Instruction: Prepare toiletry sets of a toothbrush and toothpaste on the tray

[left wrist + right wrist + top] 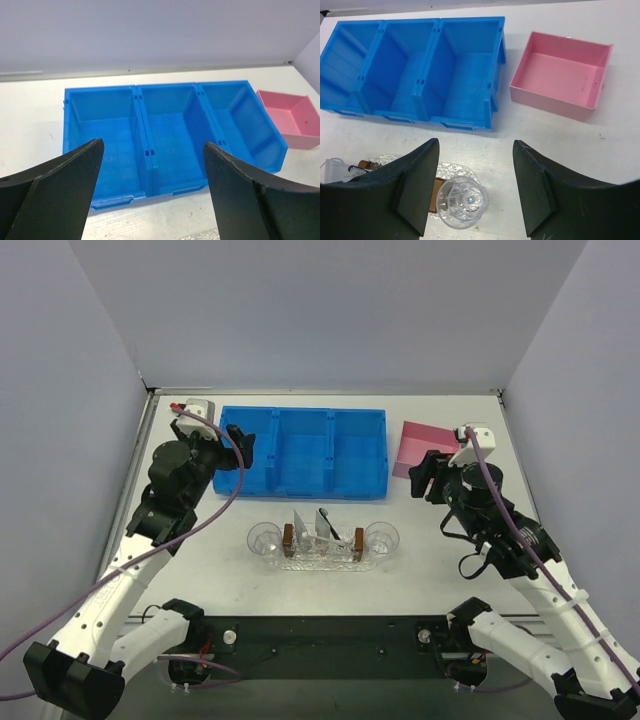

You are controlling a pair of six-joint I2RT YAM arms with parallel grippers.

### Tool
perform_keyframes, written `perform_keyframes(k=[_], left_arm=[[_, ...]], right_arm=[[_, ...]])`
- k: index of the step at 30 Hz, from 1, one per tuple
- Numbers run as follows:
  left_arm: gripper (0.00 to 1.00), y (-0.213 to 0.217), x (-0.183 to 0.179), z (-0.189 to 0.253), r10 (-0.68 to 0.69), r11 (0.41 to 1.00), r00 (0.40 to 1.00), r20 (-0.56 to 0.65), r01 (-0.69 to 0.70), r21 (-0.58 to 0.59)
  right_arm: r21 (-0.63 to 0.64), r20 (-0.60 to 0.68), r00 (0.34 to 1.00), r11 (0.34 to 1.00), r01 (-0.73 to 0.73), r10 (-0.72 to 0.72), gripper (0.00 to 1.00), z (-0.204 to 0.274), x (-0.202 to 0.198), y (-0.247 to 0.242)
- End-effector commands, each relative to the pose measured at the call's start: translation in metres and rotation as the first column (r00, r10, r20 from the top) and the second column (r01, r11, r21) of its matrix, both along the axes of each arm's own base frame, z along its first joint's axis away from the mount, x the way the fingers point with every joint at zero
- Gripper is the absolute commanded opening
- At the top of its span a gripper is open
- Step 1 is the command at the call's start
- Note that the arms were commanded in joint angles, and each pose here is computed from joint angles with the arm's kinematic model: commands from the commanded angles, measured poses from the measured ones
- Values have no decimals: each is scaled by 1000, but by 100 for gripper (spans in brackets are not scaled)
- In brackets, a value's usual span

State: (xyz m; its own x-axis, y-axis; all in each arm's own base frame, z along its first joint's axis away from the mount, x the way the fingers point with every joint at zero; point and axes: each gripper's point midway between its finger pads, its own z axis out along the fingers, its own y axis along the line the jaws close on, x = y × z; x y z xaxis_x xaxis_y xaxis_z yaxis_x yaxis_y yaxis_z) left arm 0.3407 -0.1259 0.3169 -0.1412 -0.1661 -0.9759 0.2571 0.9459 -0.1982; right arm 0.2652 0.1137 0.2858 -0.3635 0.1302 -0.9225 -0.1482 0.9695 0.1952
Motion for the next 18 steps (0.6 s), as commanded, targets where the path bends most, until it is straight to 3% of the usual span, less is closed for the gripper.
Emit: perform_keyframes(k=[1, 18], left_arm=[[91, 11, -7, 40, 47, 999, 987, 155, -44, -22], [92, 17, -17, 51, 64, 998, 975, 210, -57, -41]], right_arm=[[-32, 89, 990, 993, 111, -107, 56, 15, -1, -28], [-61, 113, 985, 989, 136, -129, 56, 16, -5, -38]])
